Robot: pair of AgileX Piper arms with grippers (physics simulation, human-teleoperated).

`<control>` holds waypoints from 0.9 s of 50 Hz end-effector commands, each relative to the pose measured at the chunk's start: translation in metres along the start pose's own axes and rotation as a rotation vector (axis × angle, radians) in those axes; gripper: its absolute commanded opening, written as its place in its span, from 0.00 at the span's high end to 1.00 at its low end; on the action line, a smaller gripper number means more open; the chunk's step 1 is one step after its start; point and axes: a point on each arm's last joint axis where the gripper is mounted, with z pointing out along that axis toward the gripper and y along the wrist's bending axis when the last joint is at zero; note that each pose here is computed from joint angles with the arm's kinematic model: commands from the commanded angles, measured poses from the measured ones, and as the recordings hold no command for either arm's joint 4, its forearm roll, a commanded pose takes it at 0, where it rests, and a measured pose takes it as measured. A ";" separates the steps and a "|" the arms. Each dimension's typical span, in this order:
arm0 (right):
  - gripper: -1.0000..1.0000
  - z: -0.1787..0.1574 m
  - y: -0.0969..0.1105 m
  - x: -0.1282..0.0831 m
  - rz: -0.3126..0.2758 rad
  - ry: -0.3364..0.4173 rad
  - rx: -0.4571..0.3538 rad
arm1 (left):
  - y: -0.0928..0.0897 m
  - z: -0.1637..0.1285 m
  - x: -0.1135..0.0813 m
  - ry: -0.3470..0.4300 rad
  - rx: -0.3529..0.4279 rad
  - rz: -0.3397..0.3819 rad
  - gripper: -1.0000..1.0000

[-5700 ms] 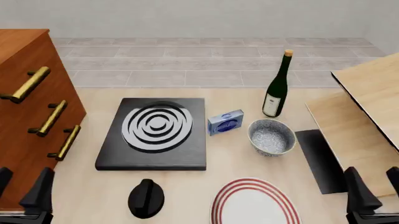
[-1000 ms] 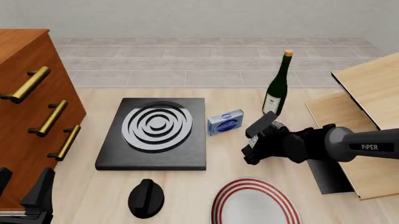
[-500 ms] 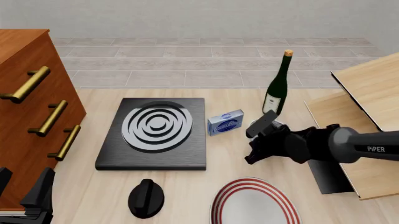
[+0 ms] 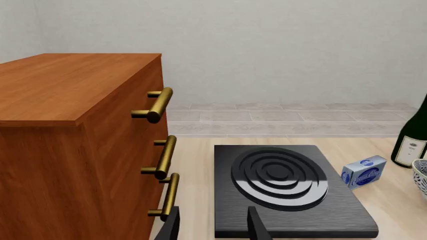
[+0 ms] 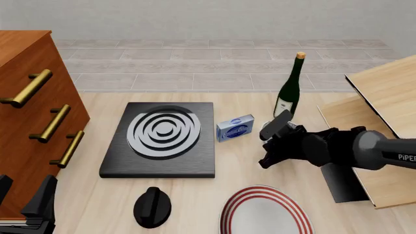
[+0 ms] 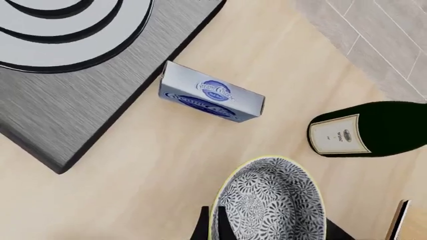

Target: Put the bowl on the stove.

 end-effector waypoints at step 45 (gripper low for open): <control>1.00 -0.088 0.015 -0.021 -0.214 -0.107 -0.007 | 0.000 0.000 0.000 0.000 0.000 0.000 0.00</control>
